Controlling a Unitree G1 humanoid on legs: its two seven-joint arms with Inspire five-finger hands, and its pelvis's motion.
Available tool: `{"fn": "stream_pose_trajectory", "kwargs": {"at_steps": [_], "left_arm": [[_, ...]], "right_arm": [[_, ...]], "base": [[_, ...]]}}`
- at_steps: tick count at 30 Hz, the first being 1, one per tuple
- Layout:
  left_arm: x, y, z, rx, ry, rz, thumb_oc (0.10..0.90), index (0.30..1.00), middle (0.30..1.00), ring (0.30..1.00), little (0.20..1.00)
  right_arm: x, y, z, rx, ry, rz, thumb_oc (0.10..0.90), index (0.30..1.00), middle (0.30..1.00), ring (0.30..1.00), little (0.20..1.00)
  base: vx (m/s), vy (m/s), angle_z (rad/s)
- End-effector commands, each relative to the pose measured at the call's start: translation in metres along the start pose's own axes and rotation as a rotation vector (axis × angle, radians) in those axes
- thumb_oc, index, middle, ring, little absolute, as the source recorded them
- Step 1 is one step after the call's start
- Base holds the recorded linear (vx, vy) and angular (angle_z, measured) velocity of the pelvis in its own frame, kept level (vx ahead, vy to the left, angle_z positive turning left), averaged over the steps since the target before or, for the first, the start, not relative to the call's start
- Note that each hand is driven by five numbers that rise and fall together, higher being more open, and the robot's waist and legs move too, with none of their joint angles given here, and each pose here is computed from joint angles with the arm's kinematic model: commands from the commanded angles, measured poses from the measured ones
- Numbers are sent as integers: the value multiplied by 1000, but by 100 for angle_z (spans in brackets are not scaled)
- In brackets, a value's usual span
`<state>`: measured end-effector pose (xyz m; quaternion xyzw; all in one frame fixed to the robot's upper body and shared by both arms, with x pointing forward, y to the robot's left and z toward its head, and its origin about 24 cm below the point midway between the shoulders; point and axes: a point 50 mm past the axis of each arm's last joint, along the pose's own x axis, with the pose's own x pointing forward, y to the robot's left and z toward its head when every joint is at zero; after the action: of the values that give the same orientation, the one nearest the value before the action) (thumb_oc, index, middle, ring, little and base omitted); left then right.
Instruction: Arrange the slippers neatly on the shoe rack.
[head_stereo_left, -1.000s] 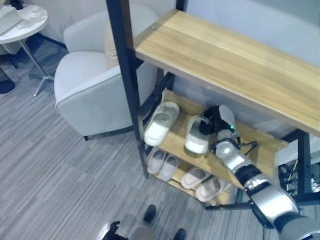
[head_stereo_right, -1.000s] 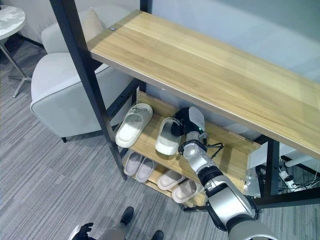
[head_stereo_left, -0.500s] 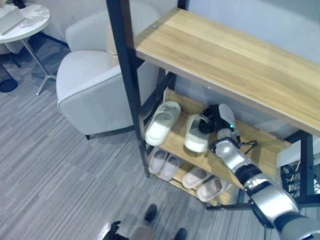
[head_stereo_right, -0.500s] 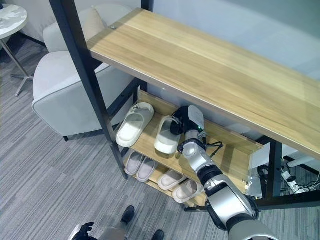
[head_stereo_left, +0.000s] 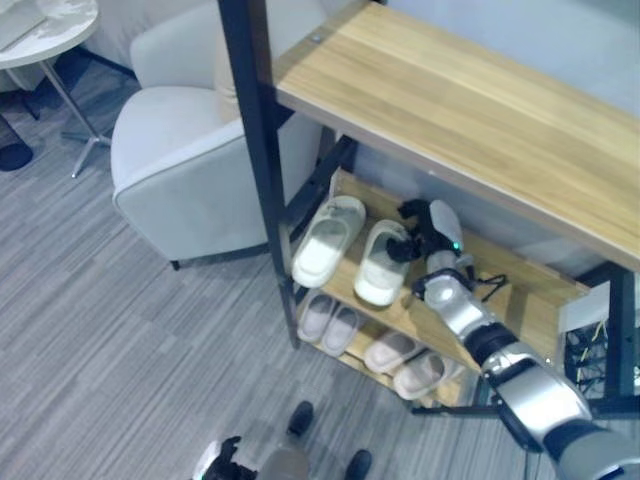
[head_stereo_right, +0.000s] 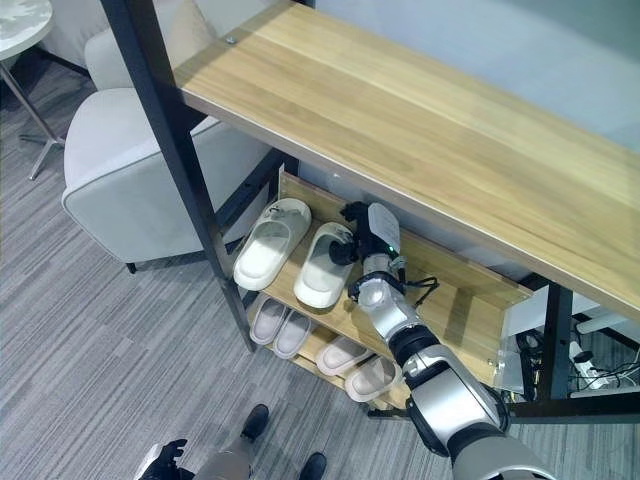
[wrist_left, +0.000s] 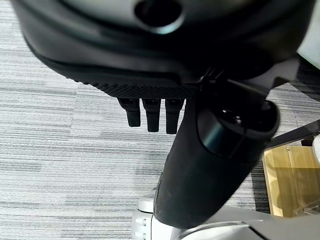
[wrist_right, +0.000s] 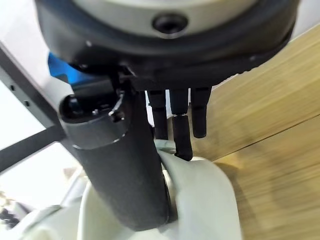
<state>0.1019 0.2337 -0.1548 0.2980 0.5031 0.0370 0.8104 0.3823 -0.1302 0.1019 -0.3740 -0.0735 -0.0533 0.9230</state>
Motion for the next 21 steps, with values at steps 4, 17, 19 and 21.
{"fn": "stream_pose_trajectory", "kwargs": {"at_steps": [4, 17, 19, 21], "left_arm": [[-2, -15, 10, -27, -12, -33, 800, 900, 900, 900, 900], [-3, -19, 6, -49, 16, -46, 800, 900, 900, 900, 900], [-3, -18, 4, -53, 25, -45, 800, 900, 900, 900, 900], [-3, -18, 4, -53, 27, -46, 800, 900, 900, 900, 900]], "right_arm": [[5, -5, 68, 109, -282, -11, 800, 900, 900, 900, 900], [-22, -4, 58, 127, -339, 16, 800, 900, 900, 900, 900], [-29, -4, 56, 144, -348, 26, 800, 900, 900, 900, 900], [-32, -4, 55, 149, -353, 29, 800, 900, 900, 900, 900]], "base": [[0, 0, 0], [1, 3, -3], [4, 1, -6], [-4, -2, -4]]}}
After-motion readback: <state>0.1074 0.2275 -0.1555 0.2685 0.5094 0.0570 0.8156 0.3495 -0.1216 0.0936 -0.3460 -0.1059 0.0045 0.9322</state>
